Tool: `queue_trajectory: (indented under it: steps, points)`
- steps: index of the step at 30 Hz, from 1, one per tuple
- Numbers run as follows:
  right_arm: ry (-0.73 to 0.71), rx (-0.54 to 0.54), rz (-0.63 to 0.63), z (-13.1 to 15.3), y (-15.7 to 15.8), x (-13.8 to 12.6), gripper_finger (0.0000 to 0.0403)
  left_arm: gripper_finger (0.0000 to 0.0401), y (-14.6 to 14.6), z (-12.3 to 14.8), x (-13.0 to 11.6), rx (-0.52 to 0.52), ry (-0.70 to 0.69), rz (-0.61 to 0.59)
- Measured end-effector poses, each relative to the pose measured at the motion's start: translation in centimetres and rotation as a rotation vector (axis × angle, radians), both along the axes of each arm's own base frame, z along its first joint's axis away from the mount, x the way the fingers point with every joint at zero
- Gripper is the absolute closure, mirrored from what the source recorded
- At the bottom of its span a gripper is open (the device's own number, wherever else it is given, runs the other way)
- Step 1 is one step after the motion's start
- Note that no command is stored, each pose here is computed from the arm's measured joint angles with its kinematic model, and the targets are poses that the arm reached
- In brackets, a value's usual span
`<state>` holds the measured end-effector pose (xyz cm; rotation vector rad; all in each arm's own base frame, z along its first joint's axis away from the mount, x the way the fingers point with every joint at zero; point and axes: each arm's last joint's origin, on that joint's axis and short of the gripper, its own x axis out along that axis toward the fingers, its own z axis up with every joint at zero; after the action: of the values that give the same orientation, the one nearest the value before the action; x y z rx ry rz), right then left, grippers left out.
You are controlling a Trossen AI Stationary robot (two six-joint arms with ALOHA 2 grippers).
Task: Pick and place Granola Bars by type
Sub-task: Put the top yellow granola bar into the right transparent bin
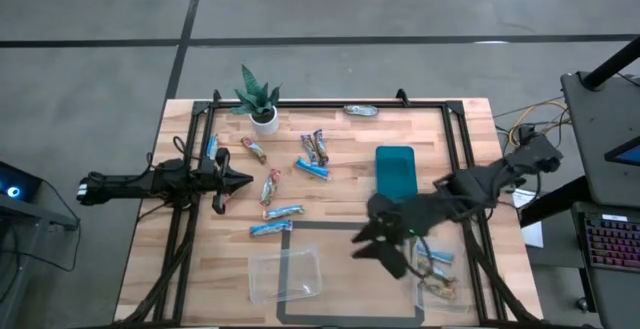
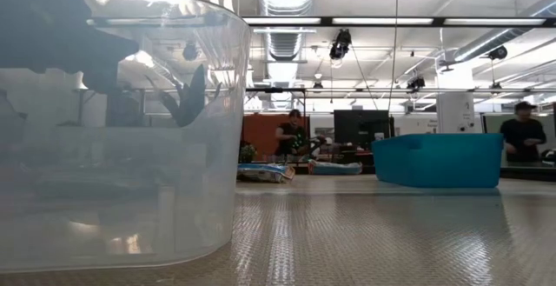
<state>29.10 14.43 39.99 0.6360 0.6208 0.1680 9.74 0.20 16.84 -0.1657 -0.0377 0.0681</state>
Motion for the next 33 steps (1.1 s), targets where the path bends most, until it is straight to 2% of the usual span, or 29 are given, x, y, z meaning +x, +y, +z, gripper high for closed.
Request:
queue_trajectory:
  steps: [3,14,22,26,33]
  points:
    - [-0.045,-0.06,-0.005,-0.5,-1.6,2.0,0.0234,0.0401,0.0,0.0,0.0,0.0,0.0,0.0]
    - [-0.042,-0.352,-0.084,-2.5,-9.1,8.9,0.0235,0.0401,0.0,0.0,0.0,0.0,0.0,0.0]
    - [0.113,-0.522,-0.099,-3.9,-14.8,12.4,0.0235,0.0401,0.0,0.0,0.0,0.0,0.0,-0.001]
    - [0.212,-0.546,-0.124,-4.9,-17.7,13.9,0.0235,0.0401,0.0,0.0,0.0,0.0,0.0,0.0]
    - [0.383,-0.519,-0.172,-7.6,-21.5,15.9,0.0235,0.0401,0.0,0.0,0.0,0.0,0.0,0.0]
